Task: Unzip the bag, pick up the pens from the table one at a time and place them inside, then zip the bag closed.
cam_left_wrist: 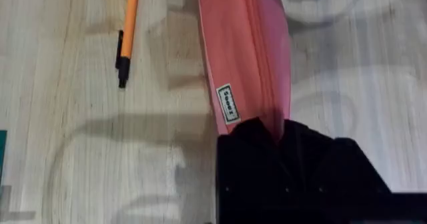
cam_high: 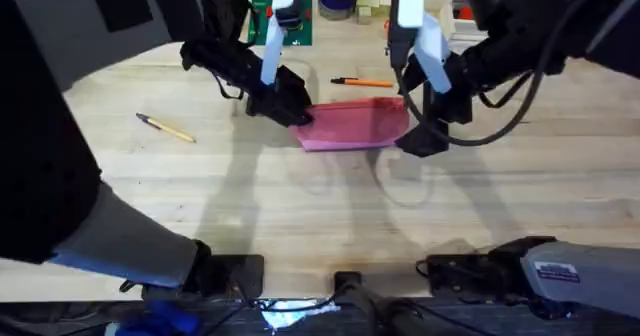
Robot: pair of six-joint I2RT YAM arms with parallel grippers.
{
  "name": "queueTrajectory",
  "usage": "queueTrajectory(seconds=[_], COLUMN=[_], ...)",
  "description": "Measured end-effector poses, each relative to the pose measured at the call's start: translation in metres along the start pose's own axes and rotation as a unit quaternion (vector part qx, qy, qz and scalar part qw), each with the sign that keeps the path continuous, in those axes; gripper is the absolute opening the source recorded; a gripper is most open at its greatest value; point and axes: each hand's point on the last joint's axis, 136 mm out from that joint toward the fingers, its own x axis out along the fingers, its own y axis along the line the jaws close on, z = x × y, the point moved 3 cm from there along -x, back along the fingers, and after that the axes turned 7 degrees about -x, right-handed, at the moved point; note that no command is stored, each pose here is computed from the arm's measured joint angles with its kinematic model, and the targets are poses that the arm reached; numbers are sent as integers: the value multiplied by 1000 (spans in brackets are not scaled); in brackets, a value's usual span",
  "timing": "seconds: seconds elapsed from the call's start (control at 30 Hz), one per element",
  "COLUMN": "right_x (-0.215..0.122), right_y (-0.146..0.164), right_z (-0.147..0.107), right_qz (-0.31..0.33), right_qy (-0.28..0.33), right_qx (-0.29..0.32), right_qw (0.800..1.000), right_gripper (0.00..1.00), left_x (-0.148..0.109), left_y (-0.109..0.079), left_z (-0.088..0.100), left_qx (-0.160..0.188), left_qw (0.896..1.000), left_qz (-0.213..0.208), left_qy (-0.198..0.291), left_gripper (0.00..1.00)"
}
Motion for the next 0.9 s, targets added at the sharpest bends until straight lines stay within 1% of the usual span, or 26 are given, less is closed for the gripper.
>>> queueTrajectory(seconds=[0.13,0.33,0.47,0.53,0.67,0.73,0.83,0.9], right_x=[5,7,13,17,24,27,29,29], right_y=[-1,-5,-10,-11,-13,-13,-14,-15], right_z=[1,6,5,4,2,1,0,1], right_qz=[5,-4,-5,-1,4,9,11,9], right_qy=[1,-4,-5,-3,-1,1,2,2], right_qx=[-4,-13,-13,-12,-10,-8,-7,-7], right_qw=[1000,1000,1000,1000,1000,1000,1000,1000], right_gripper=[996,990,945,904,890,824,653,578], left_x=[0,0,0,0,0,0,0,0], left_y=[0,0,0,0,0,0,0,0], left_z=[0,0,0,0,0,0,0,0], left_qx=[0,0,0,0,0,0,0,0], left_qw=[1000,1000,1000,1000,1000,1000,1000,1000], left_qz=[0,0,0,0,0,0,0,0], left_qy=[0,0,0,0,0,0,0,0], left_gripper=[43,43,43,43,43,43,43,43])
